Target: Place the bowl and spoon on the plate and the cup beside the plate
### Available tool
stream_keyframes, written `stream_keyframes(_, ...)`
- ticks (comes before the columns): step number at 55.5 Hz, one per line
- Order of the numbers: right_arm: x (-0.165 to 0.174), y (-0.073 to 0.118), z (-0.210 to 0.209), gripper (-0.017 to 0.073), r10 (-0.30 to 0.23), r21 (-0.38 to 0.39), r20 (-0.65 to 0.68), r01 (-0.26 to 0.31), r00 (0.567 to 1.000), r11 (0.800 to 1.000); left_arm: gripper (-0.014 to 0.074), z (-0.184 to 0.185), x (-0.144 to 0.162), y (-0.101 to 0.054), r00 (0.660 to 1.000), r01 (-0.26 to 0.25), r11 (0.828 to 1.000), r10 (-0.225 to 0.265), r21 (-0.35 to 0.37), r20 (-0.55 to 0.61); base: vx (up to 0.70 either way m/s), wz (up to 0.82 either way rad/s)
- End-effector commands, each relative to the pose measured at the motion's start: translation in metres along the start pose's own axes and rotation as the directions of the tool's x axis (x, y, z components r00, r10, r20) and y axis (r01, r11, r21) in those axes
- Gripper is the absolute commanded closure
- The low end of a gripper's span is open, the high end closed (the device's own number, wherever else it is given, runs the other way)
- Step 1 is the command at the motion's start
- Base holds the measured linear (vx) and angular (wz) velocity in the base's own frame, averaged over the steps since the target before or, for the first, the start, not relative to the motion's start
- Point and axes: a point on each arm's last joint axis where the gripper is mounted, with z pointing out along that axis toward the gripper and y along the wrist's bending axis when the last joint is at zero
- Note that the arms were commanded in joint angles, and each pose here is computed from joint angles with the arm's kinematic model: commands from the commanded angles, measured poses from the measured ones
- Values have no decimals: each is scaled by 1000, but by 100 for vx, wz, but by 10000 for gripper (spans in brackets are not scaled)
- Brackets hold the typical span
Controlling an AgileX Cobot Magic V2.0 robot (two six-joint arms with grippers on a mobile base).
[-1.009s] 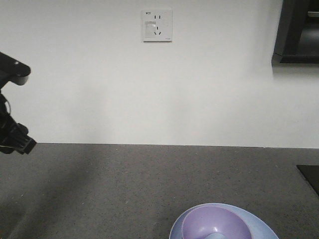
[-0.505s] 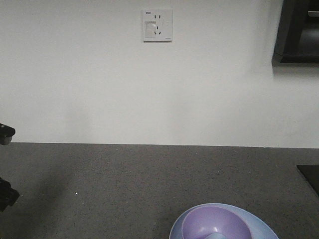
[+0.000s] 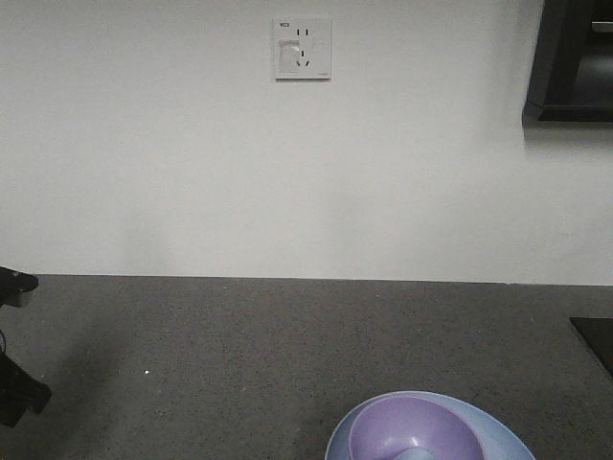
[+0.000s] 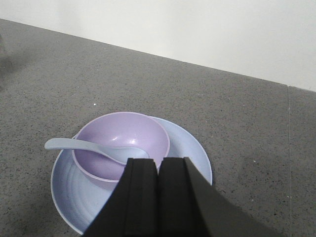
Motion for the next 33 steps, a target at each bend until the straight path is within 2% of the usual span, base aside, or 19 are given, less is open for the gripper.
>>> stream_keyframes(1,-15,-3,-4,568,2,30,104,-5,995,1000,454,-16,-5,2,996,2,1000,-1,-9,88,0,0)
stream_keyframes(5,-15,-3,-4,568,2,30,104,-5,995,1000,603,-16,-6,2,996,-19,1000,21,-13,92,0,0)
stream_keyframes(8,-15,-3,-4,568,2,30,104,-5,995,1000,603,-19,-6,2,994,-40,999,42,-20,105,0,0)
stream_keyframes(17,-15,-3,-4,568,2,30,104,-5,995,1000,600,-41,-4,1,979,-48,998,53,-30,196,0,0)
stream_keyframes(19,-15,-3,-4,568,2,30,104,-5,995,1000,599,-48,-4,-2,973,-66,997,73,-35,221,0,0)
stream_keyframes(25,-15,-3,-4,568,2,30,104,-5,995,1000,598,-77,-6,-17,936,-170,984,177,-47,304,0,0)
stream_keyframes(33,-15,-3,-4,568,2,30,104,-5,995,1000,596,-118,-15,-46,878,-263,965,244,-10,411,0,0)
